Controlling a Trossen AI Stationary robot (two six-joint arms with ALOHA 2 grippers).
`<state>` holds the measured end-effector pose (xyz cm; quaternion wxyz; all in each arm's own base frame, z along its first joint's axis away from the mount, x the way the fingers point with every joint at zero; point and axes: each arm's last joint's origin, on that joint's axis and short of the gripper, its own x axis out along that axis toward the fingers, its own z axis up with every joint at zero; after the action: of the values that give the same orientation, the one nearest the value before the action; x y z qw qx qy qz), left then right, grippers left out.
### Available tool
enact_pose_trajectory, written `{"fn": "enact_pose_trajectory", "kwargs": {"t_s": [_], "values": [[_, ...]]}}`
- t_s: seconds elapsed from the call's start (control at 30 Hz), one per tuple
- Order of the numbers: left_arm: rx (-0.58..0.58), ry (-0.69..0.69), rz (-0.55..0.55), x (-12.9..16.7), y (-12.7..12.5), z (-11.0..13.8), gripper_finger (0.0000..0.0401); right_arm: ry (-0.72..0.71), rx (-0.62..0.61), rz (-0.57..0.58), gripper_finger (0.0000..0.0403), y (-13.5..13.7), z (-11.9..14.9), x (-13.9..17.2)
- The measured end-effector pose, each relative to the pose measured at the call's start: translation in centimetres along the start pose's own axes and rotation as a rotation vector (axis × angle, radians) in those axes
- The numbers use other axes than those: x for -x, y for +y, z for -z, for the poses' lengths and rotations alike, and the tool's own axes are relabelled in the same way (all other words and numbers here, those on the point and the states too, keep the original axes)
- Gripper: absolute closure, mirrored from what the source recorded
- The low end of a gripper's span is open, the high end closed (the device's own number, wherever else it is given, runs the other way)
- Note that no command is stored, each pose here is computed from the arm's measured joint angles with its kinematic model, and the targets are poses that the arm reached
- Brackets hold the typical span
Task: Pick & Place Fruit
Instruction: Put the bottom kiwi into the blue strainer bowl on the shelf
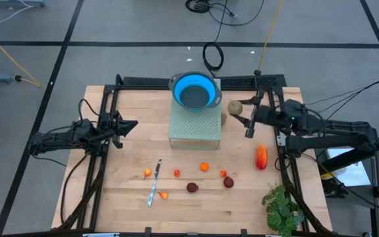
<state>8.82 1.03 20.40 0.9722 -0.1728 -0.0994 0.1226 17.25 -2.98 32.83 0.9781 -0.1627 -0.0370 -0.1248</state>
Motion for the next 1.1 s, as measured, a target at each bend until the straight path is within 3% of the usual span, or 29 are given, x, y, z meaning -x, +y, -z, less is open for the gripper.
{"fn": "enact_pose_trajectory", "kwargs": {"t_s": [0.27, 0.4, 0.6, 0.8, 1.1], "values": [[0.000, 0.001, 0.000, 0.0, 0.0, 0.0, 0.0391, 0.017, -0.032, -0.005, 0.0193, -0.1, -1.3, -4.0], [-0.004, 0.001, 0.000, 0.0, 0.0, 0.0, 0.0391, 0.084, -0.032, -0.008, 0.0193, -0.9, -2.8, -6.4], [-0.085, 0.002, -0.001, 0.0, 0.0, 0.0, 0.0391, 0.218, -0.143, 0.050, 0.0193, -3.3, -3.7, -10.1], [-0.106, 0.002, 0.000, 0.0, 0.0, 0.0, 0.0391, 0.292, -0.247, 0.119, 0.0193, -5.6, -3.1, -12.9], [-0.107, 0.002, 0.000, 0.0, 0.0, 0.0, 0.0391, 0.359, -0.525, 0.064, 0.0193, -8.2, 0.0, -15.8]]}}
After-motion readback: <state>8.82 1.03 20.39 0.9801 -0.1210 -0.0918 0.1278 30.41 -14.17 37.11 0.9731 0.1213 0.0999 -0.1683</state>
